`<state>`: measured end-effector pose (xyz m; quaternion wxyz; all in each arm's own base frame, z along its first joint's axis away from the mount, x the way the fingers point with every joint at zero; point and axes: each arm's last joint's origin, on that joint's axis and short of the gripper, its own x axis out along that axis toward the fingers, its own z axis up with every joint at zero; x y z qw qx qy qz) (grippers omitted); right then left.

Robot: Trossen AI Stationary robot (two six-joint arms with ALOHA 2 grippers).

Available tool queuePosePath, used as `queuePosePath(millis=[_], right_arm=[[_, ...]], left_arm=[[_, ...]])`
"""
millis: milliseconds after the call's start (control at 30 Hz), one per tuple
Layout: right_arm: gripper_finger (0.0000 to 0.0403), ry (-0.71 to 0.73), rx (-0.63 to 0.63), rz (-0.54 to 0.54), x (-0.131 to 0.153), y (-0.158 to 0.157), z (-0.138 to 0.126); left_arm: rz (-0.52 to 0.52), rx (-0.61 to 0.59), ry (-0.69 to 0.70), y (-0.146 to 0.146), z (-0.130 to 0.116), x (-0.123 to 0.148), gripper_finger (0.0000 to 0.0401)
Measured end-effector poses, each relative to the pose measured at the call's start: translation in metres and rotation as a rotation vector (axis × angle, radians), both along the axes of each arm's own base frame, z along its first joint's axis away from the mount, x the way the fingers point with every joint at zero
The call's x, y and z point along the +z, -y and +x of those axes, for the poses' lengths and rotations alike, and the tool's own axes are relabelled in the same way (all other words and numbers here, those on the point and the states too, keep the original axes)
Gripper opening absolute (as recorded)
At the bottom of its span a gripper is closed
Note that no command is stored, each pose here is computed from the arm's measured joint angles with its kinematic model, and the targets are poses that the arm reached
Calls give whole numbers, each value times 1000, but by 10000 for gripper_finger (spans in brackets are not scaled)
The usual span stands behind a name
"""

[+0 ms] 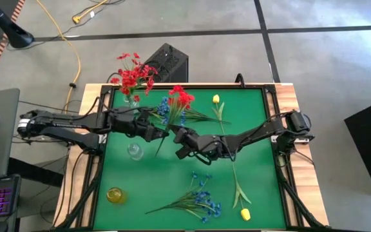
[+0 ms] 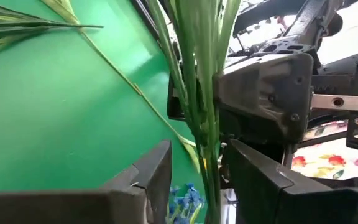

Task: Sort flowers into vase by color
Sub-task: Put the red flowers into the top transparent vase

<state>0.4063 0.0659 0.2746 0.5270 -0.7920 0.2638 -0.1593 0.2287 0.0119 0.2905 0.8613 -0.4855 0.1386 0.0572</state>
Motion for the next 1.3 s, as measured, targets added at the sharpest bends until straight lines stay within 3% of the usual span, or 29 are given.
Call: queuePosePath(millis=[533, 1033, 1300], right_arm=[[33, 8, -7, 6, 1, 4, 1], [85, 18, -2, 21, 1, 4, 1], [160, 47, -2, 65, 0, 1, 0]], left_arm=[[36, -49, 10, -1, 0, 1, 8], [47, -30, 16, -2, 0, 1, 5], [56, -9, 36, -4, 1, 3, 5]])
